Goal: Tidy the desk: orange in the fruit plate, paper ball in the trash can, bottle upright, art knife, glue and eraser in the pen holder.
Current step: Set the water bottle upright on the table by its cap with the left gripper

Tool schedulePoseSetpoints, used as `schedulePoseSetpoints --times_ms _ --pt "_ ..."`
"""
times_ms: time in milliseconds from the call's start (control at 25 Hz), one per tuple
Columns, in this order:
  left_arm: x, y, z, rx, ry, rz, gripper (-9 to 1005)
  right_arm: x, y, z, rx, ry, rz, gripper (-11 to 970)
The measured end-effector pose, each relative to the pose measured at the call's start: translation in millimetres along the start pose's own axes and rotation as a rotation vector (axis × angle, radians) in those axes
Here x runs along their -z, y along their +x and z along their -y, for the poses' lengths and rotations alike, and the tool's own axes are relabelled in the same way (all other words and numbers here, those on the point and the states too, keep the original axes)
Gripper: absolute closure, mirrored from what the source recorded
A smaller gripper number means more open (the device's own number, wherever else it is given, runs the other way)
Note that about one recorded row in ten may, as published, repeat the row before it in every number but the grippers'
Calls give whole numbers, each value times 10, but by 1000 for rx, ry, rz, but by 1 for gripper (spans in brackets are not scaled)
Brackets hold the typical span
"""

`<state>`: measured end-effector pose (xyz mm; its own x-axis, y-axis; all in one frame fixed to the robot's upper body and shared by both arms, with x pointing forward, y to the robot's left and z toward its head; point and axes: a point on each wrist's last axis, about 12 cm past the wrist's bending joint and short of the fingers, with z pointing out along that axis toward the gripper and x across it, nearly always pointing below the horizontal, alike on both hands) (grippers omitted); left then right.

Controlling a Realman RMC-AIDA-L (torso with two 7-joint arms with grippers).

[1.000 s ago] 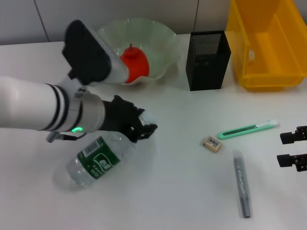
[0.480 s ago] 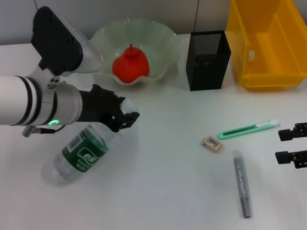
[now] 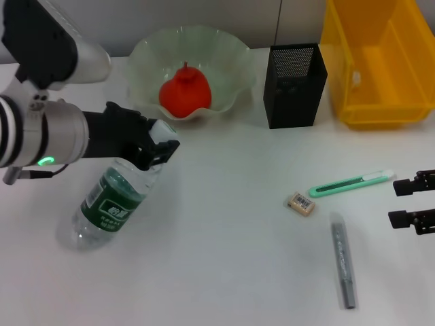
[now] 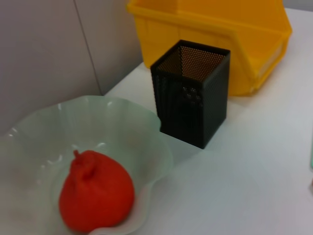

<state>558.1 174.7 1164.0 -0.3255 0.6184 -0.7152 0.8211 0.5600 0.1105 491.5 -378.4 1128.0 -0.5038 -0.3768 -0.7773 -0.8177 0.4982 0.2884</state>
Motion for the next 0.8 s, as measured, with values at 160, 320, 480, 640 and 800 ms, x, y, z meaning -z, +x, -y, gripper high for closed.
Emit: schedulePoseSetpoints --times_ms 160,320,480,640,800 --pt "75 0 -22 9 -4 6 560 -3 -10 7 2 2 0 235" --pt "125 -14 -5 2 -8 15 560 -7 -21 11 5 2 1 235" --pt "159 -22 3 -1 -14 23 560 -10 -29 14 7 3 1 235" --pt "197 -35 10 -5 -20 32 560 -16 -31 13 8 0 -2 235" --pt "236 -52 22 -12 -24 40 560 -22 -27 11 7 -1 -3 235"
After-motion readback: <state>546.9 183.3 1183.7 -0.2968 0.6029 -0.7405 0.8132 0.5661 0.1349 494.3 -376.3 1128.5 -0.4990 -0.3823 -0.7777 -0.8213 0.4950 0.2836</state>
